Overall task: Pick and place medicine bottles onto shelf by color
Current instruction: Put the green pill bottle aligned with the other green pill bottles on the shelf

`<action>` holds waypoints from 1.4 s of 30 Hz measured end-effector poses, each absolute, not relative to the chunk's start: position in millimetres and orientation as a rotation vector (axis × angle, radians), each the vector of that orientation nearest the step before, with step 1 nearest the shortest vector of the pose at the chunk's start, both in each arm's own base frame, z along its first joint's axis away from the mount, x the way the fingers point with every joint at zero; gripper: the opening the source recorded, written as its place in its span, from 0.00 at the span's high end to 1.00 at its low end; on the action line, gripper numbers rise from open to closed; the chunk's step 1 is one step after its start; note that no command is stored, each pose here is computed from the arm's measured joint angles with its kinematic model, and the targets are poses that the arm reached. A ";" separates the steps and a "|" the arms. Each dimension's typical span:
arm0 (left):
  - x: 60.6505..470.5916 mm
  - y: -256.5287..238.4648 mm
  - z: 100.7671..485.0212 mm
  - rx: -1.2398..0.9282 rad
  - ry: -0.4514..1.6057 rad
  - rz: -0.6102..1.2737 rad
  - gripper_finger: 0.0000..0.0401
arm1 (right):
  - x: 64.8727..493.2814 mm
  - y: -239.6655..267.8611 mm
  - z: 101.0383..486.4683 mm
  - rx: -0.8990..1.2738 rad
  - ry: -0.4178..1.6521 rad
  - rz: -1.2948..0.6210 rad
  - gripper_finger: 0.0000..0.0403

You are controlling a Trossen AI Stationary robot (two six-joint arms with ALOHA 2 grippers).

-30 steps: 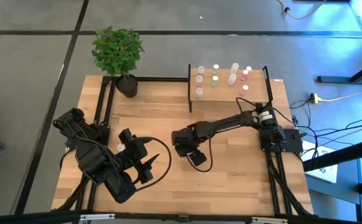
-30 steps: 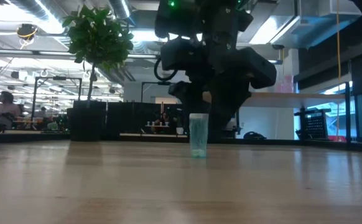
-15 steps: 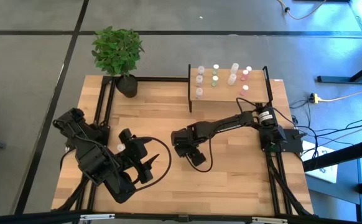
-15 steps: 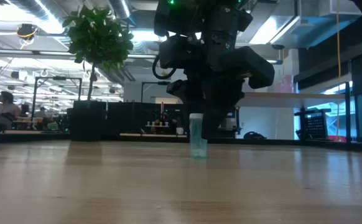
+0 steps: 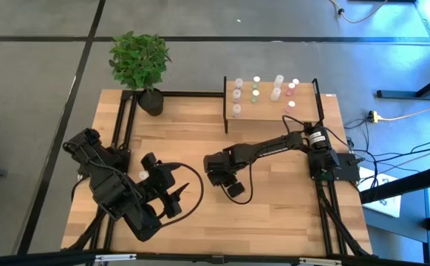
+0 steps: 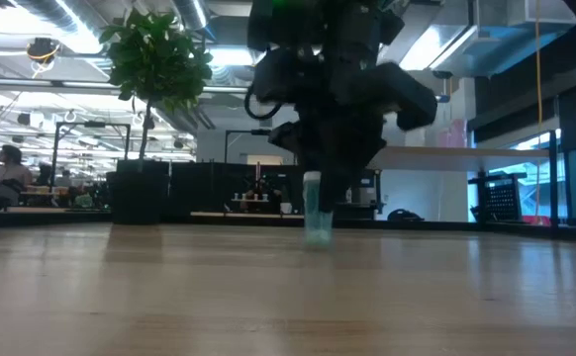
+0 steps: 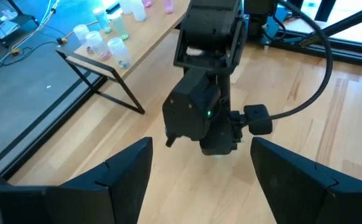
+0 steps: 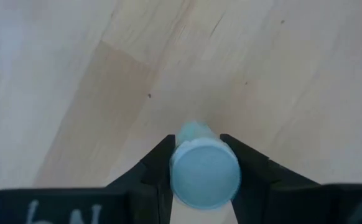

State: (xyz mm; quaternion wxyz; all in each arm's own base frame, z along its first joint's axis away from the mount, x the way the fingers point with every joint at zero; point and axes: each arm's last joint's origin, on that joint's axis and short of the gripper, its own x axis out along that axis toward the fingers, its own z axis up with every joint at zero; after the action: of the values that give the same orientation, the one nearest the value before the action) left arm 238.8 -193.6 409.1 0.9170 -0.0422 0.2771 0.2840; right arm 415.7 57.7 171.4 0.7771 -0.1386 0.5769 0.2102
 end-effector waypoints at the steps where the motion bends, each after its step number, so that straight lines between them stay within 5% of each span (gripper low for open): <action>1: 238.8 -193.6 409.1 -0.087 0.571 0.584 0.34 | 414.7 57.6 174.1 -0.289 1.250 0.446 0.70; 22: 242.9 -188.0 410.4 -0.039 0.536 0.616 0.34 | 354.6 46.8 330.4 0.225 1.102 -0.019 0.70; 31: 255.3 -170.8 410.5 -0.033 0.543 0.677 0.34 | 327.1 28.8 404.1 0.228 1.032 -0.289 0.70; 42: 260.3 -163.0 410.5 -0.025 0.549 0.702 0.34 | 301.5 -39.8 424.6 0.230 1.109 -0.466 0.71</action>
State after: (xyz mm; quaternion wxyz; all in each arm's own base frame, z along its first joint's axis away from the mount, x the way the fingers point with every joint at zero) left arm 260.3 -163.0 410.5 0.9023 -0.0119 0.2657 0.3393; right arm 301.5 -39.8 424.6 0.8182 0.1080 0.5206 -0.2188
